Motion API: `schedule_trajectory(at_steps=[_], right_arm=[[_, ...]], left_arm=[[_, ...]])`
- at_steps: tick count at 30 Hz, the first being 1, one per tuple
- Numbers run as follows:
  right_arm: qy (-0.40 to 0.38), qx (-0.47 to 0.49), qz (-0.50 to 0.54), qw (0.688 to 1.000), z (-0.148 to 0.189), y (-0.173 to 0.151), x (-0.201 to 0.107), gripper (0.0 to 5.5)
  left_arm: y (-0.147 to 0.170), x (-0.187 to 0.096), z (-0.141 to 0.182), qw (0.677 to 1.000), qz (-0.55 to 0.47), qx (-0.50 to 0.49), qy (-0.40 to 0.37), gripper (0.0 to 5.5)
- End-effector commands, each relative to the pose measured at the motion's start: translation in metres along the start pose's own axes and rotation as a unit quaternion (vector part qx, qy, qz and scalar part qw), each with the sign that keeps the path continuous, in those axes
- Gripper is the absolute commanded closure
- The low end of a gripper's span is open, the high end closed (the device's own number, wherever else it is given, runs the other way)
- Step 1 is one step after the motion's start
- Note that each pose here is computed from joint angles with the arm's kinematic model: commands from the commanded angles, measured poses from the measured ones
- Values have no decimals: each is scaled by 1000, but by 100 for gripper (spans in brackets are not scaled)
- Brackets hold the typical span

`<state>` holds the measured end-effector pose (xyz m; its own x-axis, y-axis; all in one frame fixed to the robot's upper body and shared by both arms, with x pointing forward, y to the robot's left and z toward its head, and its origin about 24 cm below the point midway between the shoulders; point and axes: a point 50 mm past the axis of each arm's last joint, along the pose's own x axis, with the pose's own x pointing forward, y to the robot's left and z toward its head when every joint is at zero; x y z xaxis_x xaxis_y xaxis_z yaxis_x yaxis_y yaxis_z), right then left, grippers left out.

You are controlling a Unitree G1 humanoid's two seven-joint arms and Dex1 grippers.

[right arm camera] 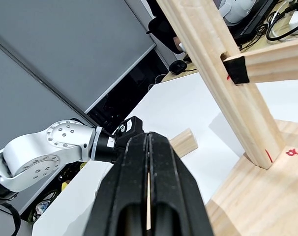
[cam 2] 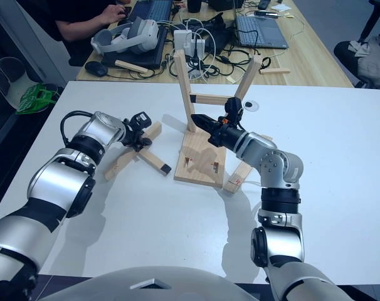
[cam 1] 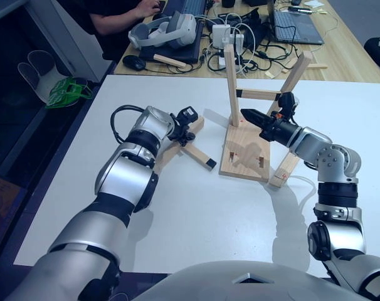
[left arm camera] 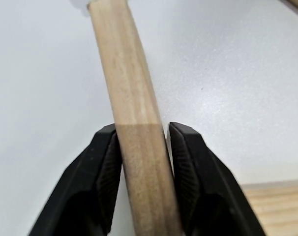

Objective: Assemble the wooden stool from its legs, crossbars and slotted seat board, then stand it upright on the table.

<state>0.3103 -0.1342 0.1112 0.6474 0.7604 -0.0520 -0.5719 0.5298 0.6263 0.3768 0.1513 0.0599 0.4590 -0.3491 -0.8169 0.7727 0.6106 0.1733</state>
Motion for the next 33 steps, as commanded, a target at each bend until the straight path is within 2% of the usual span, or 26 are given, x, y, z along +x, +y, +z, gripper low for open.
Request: schedule_trajectory(at_steps=[1,6,9,15,20,23,25,30,33], right_arm=[[-12,-3,-1,1000,6,2,3,550],[-20,2,-2,1000,7,1,4,550],[-24,2,-3,1000,7,1,4,550],[-65,12,-10,998,15,-3,-2,550],[-93,-8,-11,996,22,0,-6,550],[-50,-79,-20,995,16,10,-7,550],[-10,-111,-23,993,11,14,-7,550],[91,-166,23,982,0,35,-11,550],[113,-150,119,975,-2,69,2,550]], left_arm=[[3,-4,-1,1000,-8,8,12,437],[4,-6,-3,999,-25,26,23,444],[14,-16,1,1000,-15,5,0,445],[48,-59,15,992,4,-85,-89,446],[83,-109,9,976,61,-147,-148,446],[102,-150,18,930,108,-220,-272,446],[103,-166,25,891,117,-251,-360,446],[76,-182,35,807,121,-297,-496,446],[54,-172,42,753,122,-330,-556,446]])
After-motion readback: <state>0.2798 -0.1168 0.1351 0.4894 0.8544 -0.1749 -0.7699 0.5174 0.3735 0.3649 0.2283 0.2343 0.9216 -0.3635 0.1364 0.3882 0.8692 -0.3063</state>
